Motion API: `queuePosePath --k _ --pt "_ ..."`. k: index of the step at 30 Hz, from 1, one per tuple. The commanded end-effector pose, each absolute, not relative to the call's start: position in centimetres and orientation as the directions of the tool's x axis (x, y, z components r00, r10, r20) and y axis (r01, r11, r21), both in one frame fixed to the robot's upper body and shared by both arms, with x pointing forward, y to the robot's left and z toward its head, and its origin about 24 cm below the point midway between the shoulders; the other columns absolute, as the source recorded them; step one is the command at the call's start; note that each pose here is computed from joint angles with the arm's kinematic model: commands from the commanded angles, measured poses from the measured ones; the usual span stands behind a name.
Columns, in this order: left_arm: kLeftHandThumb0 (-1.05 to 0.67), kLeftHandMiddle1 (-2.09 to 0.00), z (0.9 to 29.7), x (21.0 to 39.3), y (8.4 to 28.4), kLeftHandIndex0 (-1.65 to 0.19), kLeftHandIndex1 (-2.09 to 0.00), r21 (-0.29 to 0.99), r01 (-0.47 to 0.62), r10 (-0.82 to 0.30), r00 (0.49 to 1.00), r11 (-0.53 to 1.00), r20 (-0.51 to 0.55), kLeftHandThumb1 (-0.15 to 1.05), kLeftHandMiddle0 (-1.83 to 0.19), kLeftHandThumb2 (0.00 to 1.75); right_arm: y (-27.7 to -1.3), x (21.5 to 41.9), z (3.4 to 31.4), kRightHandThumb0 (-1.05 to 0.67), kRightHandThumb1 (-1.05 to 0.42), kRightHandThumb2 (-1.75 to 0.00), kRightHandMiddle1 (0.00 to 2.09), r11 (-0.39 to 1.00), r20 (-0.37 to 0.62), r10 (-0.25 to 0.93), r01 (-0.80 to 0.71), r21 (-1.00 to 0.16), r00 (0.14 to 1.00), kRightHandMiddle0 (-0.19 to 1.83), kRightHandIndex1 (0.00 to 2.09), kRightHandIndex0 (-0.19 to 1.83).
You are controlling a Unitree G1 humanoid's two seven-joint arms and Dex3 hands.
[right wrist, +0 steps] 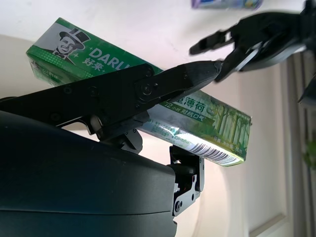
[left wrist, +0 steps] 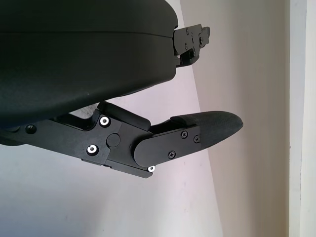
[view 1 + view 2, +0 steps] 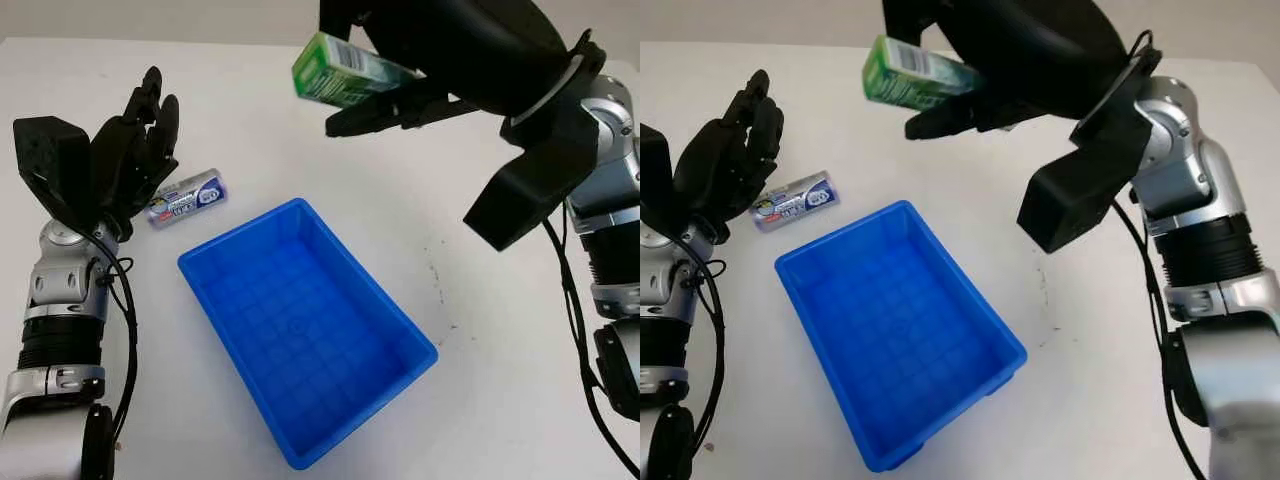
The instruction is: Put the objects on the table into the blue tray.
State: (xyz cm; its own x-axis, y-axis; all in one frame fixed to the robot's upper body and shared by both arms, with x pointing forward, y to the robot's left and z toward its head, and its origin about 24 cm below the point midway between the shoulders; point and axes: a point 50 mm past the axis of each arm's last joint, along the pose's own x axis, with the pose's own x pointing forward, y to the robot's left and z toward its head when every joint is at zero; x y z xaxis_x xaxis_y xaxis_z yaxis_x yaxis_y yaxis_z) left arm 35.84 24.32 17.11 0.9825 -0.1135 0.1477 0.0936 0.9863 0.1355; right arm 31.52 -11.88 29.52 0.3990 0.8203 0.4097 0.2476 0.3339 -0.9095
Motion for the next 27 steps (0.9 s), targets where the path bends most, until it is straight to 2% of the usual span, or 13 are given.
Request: queuePosePath --k 1,3,8,13,15,16,17,18,19,20,23,24,27 --pt "-0.73 0.0 17.6 35.7 24.0 0.19 0.0 0.141 0.096 -0.12 0.978 0.985 0.171 1.05 0.19 0.65 -11.7 31.1 28.9 -0.48 -1.05 -0.11 2.09 0.33 0.393 0.838 0.223 -0.917 0.378 1.22 2.09 1.4" --pt "-0.74 0.0 17.6 35.7 23.9 0.19 0.0 0.141 0.094 -0.118 0.978 0.986 0.173 1.05 0.19 0.64 -11.7 31.0 28.2 -0.48 -1.05 -0.13 2.09 0.315 0.364 0.853 0.188 -0.93 0.374 1.19 2.09 1.38" --pt "-0.72 0.0 17.5 35.7 23.6 0.19 0.0 0.132 0.089 -0.112 0.978 0.987 0.173 1.05 0.19 0.64 -11.9 30.9 26.7 -0.5 -1.05 -0.17 2.09 0.266 0.287 0.882 0.11 -0.958 0.374 0.95 2.09 1.29" --pt "-0.73 0.0 17.4 35.7 23.5 0.19 0.0 0.133 0.093 -0.116 0.979 0.987 0.17 1.05 0.19 0.63 -12.1 31.1 25.3 -0.5 -1.05 -0.14 2.09 0.24 0.218 0.898 -0.009 -0.971 0.381 0.96 2.09 1.22" --pt "-0.73 0.0 17.4 35.6 23.5 0.19 0.0 0.133 0.094 -0.116 0.978 0.987 0.171 1.05 0.19 0.63 -12.2 31.1 25.1 -0.52 -1.05 -0.11 2.09 0.209 0.181 0.905 -0.031 -0.978 0.386 0.88 2.09 1.08" --pt "-0.73 0.0 17.4 35.6 23.5 0.19 0.0 0.131 0.094 -0.116 0.978 0.987 0.172 1.05 0.19 0.63 -12.2 31.1 25.0 -0.54 -1.05 -0.11 2.09 0.161 0.133 0.911 -0.04 -0.986 0.39 0.74 2.09 0.89" --pt "-0.73 0.0 17.4 35.6 23.5 0.19 0.0 0.13 0.092 -0.114 0.978 0.987 0.172 1.05 0.19 0.63 -12.2 31.1 24.9 -0.62 -1.05 -0.12 1.82 0.111 0.079 0.915 -0.06 -0.992 0.395 0.31 1.83 0.41" --pt "-0.73 0.0 17.4 35.7 23.5 0.19 0.0 0.13 0.092 -0.114 0.979 0.987 0.171 1.05 0.19 0.64 -12.2 31.1 24.9 -0.65 -1.05 -0.13 1.53 0.066 0.026 0.916 -0.086 -0.994 0.399 0.11 1.58 0.18" --pt "-0.73 0.0 17.3 35.7 23.5 0.19 0.0 0.13 0.092 -0.114 0.979 0.987 0.17 1.05 0.19 0.64 -12.2 31.1 24.9 -0.67 -1.05 -0.12 1.24 0.039 -0.007 0.916 -0.106 -0.994 0.401 0.01 1.33 0.07" --pt "-0.73 0.0 17.3 35.7 23.5 0.19 0.0 0.131 0.091 -0.112 0.98 0.987 0.167 1.05 0.19 0.64 -12.2 31.1 24.9 -0.69 -1.05 -0.12 1.0 0.021 -0.03 0.917 -0.123 -0.992 0.399 -0.05 1.12 -0.02" --pt "-0.73 0.0 17.1 35.7 23.4 0.19 0.0 0.13 0.085 -0.105 0.982 0.988 0.156 1.05 0.19 0.63 -12.2 31.0 24.9 -0.74 -1.05 -0.14 0.57 -0.003 -0.059 0.921 -0.144 -0.99 0.386 -0.15 0.65 -0.09" --pt "-0.74 0.0 17.1 35.8 23.4 0.19 0.0 0.13 0.082 -0.102 0.983 0.988 0.152 1.05 0.19 0.63 -12.1 30.9 24.9 -0.74 -1.05 -0.16 0.35 -0.001 -0.056 0.923 -0.143 -0.99 0.382 -0.18 0.48 -0.13" --pt "-0.75 0.0 17.1 35.8 23.3 0.19 0.0 0.129 0.079 -0.098 0.984 0.988 0.149 1.05 0.19 0.62 -12.1 30.8 25.0 -0.74 -1.05 -0.18 0.17 0.003 -0.046 0.925 -0.128 -0.992 0.377 -0.19 0.31 -0.17"
